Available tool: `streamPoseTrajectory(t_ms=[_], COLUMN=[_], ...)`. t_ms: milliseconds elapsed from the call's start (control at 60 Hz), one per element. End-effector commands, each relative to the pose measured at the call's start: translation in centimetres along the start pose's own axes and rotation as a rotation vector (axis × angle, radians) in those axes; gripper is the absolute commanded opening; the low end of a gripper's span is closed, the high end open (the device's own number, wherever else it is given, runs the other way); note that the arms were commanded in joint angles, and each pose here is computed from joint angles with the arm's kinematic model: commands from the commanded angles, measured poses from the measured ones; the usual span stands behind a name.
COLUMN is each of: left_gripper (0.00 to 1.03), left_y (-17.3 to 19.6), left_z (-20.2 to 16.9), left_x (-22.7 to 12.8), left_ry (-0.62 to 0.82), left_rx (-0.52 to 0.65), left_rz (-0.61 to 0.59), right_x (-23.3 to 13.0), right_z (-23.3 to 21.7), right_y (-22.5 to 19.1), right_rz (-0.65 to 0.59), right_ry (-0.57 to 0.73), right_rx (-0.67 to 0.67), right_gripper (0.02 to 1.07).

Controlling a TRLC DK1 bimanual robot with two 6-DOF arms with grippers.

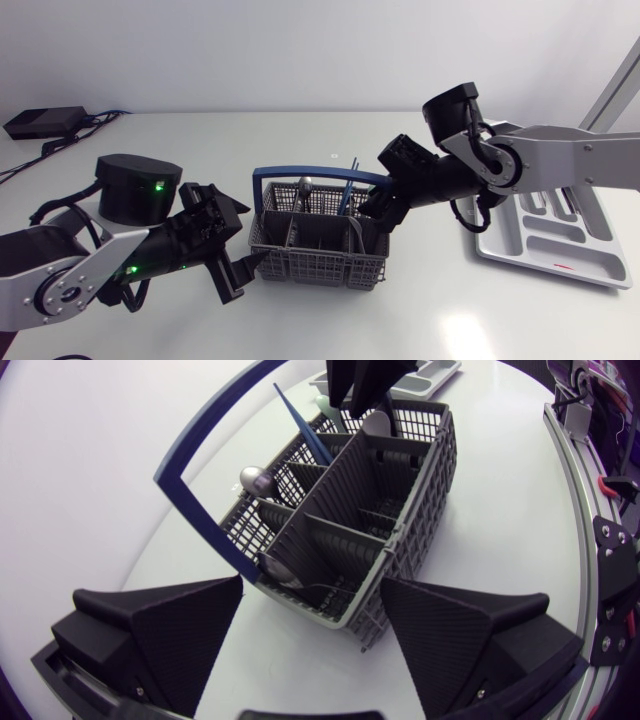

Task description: Sort the cutlery from the basket into the organizer compartments.

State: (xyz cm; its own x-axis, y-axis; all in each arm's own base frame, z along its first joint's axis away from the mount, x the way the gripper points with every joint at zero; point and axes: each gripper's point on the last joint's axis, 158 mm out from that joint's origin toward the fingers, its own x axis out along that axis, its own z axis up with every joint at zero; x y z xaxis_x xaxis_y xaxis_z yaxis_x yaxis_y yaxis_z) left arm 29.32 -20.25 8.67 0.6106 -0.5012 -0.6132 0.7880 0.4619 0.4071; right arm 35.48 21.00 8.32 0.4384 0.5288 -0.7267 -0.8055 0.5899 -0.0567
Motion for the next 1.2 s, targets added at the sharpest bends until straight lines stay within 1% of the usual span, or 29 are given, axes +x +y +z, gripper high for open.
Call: streamPoseTrajectory(t_ms=[0,67,167,283,367,517,600,733,850,983,1183], left_gripper=[0.95,0.95,0.95,0.95,0.95,0.95,0.95,0.95,0.95,0.95,0.95], left_y=[-0.4,-0.4,-0.4,-0.5,-0.8,-1.1,-1.3,-1.6,-1.7,-1.5,-1.6], left_z=[-0.7,-0.6,-0.3,0.0,0.5,1.5,1.8,1.5,1.5,1.7,1.4], left_x=[0.3,0.3,0.3,0.0,-0.4,-0.6,-0.7,-0.7,-0.7,-0.7,-0.6], left_ry=[0.015,0.013,0.008,0.002,-0.008,-0.025,-0.033,-0.030,-0.032,-0.037,-0.037], left_rx=[0.019,0.019,0.022,0.025,0.031,0.032,0.035,0.031,0.032,0.034,0.032], left_rz=[-0.006,-0.007,-0.005,-0.007,-0.012,-0.018,-0.020,-0.024,-0.024,-0.020,-0.020], right_x=[-1.3,-2.3,-3.7,-5.8,-7.1,-8.3,-8.8,-7.8,-6.6,-5.6,-3.6], right_z=[0.3,-0.1,-0.6,-1.3,-1.7,-1.7,-1.5,-2.0,-2.2,-1.5,-1.2], right_y=[0.3,0.9,1.5,2.5,4.1,6.9,8.6,9.5,9.8,9.1,8.0], right_rz=[-0.021,-0.032,-0.052,-0.070,-0.073,-0.068,-0.060,-0.097,-0.107,-0.141,-0.183], right_ry=[-0.034,-0.051,-0.072,-0.090,-0.098,-0.092,-0.111,-0.100,-0.091,-0.102,-0.074], right_rx=[-0.009,-0.019,-0.032,-0.043,-0.070,-0.117,-0.139,-0.183,-0.200,-0.205,-0.218], right_gripper=[0.67,0.69,0.76,0.77,0.77,0.76,0.76,0.75,0.62,0.53,0.53])
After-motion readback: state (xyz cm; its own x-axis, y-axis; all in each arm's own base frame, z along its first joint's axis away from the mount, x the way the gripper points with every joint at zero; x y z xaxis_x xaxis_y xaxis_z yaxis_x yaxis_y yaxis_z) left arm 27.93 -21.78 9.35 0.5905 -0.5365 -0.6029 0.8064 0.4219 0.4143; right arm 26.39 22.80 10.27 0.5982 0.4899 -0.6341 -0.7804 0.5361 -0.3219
